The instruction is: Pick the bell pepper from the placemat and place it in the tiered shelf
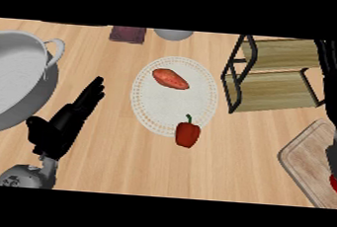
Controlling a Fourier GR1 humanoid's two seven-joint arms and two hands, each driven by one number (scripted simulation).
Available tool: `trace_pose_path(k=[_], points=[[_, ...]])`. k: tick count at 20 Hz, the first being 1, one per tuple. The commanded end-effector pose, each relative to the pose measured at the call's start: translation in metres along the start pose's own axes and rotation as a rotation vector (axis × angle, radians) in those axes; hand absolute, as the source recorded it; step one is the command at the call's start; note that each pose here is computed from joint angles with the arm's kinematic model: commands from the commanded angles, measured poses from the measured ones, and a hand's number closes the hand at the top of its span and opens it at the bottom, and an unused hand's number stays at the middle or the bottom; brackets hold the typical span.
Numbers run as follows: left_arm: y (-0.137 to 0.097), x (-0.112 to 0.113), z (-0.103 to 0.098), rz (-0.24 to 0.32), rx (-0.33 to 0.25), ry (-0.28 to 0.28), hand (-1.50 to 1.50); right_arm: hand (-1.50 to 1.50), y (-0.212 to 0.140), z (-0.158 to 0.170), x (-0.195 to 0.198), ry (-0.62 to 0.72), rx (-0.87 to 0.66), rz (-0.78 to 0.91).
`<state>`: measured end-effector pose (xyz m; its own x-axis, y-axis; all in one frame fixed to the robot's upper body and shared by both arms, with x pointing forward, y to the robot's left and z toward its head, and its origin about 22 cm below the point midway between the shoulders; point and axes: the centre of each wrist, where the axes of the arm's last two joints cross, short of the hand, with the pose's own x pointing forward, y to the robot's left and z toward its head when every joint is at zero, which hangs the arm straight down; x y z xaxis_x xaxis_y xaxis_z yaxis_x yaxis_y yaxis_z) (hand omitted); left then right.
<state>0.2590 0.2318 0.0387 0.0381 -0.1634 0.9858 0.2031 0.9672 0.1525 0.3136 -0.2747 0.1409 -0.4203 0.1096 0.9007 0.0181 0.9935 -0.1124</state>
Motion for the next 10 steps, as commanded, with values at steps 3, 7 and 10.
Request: trace_pose_path(k=[3, 7, 10], points=[[0.009, 0.009, -0.017, -0.049, 0.094, -0.042, 0.00, -1.50, 0.026, 0.034, -0.032, 0.190, -0.225, -0.047], [0.014, -0.006, -0.005, -0.047, 0.124, -0.020, 0.00, -1.50, 0.062, 0.035, -0.025, 0.222, -0.515, -0.613], [0.016, 0.002, -0.008, -0.089, 0.131, -0.071, 0.00, 1.50, -0.024, 0.121, -0.110, 0.558, -0.611, 0.292]])
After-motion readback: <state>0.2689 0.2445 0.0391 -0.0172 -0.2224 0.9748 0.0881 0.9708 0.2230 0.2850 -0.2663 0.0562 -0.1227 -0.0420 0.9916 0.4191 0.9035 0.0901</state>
